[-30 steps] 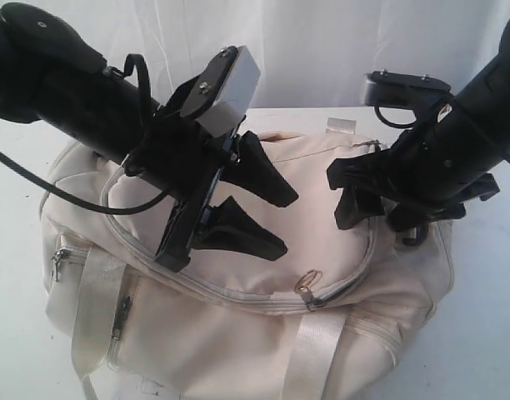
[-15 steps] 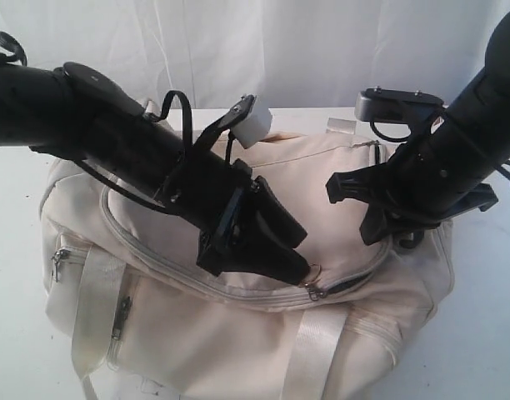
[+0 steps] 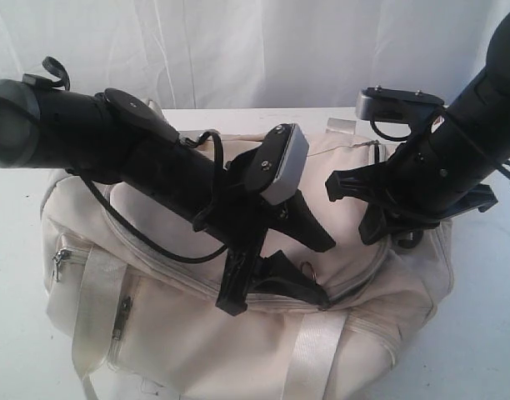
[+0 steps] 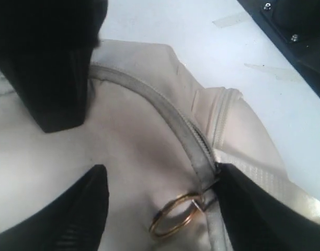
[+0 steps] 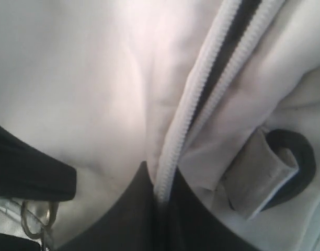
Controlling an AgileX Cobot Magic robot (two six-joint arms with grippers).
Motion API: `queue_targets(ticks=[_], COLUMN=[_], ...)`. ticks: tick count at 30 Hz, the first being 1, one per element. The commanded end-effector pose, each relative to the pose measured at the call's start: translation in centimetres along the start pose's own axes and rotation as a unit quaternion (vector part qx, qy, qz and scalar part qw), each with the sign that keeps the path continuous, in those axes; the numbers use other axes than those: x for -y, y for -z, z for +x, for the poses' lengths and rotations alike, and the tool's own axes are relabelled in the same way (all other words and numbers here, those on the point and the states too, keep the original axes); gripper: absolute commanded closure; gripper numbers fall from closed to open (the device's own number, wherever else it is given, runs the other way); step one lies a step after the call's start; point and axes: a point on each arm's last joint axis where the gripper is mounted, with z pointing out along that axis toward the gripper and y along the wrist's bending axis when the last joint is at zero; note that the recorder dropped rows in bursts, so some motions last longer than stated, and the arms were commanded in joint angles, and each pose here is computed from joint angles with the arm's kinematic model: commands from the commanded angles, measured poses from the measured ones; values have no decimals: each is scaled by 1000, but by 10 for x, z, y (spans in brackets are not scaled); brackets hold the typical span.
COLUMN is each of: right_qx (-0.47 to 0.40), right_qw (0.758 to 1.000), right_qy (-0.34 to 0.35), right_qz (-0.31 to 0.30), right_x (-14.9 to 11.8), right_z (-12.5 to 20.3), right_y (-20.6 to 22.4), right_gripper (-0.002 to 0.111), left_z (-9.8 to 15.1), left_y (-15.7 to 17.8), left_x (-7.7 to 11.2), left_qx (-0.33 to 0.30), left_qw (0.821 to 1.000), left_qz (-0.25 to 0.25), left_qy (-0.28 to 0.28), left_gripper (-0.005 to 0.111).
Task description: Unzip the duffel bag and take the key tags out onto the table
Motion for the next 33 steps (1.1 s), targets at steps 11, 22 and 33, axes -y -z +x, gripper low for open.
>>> queue_targets(ticks=[11, 22, 33], right_qx=[6, 6, 6], right_qw=[1000, 1000, 1000], right_qy=[1, 1, 1], right_qz=[-2, -2, -2], right_x=[1, 1, 1], right_z=[-2, -2, -2], right_y=[2, 2, 2], right_gripper=[108, 108, 108], left_z=[3, -9, -17], left_y=[0, 10, 35], left_x=[15, 19, 31], left_qx=[-21, -13, -105], left_qw=[997, 997, 992], left_qz=[71, 72, 71], left_qy=[-10, -26, 4], left_gripper=[77, 107, 107])
